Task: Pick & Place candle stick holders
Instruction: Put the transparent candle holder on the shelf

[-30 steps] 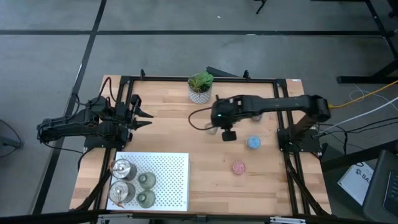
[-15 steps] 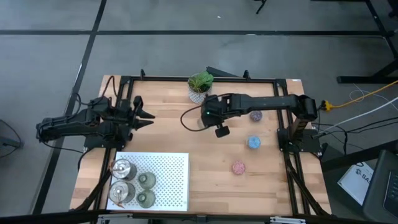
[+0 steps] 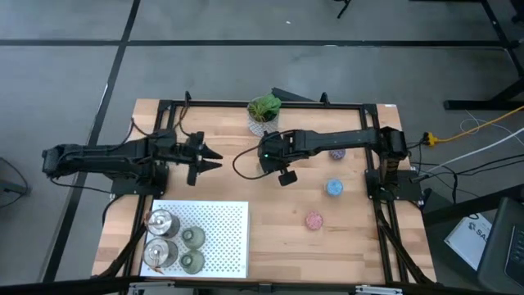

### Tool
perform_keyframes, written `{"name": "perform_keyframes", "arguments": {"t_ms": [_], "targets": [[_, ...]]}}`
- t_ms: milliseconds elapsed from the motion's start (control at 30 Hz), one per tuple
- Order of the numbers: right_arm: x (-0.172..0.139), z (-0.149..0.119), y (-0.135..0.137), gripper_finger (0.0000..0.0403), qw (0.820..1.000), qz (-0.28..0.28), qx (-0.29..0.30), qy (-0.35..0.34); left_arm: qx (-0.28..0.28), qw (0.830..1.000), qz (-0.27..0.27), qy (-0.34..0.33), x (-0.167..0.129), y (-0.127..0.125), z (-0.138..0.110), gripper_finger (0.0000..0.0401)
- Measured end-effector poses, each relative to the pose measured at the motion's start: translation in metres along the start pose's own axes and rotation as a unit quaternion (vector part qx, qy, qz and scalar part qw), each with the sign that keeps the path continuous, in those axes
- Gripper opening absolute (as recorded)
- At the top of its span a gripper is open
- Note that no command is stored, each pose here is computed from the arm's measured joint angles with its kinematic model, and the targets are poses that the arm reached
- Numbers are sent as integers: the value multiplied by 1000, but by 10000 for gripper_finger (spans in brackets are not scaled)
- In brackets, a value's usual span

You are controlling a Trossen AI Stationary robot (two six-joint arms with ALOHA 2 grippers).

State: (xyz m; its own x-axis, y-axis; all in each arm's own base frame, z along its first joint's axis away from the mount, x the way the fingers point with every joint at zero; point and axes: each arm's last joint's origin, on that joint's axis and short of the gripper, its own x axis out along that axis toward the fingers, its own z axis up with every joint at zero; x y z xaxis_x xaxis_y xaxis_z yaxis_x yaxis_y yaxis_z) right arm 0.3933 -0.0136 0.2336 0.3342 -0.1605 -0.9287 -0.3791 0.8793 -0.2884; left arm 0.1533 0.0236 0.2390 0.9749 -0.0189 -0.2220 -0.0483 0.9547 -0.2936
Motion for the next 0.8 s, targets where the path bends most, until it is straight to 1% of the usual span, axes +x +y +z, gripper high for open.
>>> {"name": "perform_keyframes", "arguments": {"t_ms": [133, 300, 433, 633, 800], "targets": [[7, 2, 2, 33, 1000, 3, 4, 3, 12, 1000, 1, 6, 9, 2, -1, 169], [9, 3, 3, 58, 1000, 2, 4, 2, 7, 1000, 7, 30, 15, 5, -6, 201], [9, 3, 3, 64, 1000, 5, 9, -2, 3, 999, 9, 39, 18, 6, -7, 221], [8, 4, 4, 67, 999, 28, 21, -12, -4, 999, 9, 41, 20, 6, -6, 234], [8, 4, 5, 68, 999, 30, 22, -13, -4, 999, 9, 40, 19, 6, -6, 235]]}}
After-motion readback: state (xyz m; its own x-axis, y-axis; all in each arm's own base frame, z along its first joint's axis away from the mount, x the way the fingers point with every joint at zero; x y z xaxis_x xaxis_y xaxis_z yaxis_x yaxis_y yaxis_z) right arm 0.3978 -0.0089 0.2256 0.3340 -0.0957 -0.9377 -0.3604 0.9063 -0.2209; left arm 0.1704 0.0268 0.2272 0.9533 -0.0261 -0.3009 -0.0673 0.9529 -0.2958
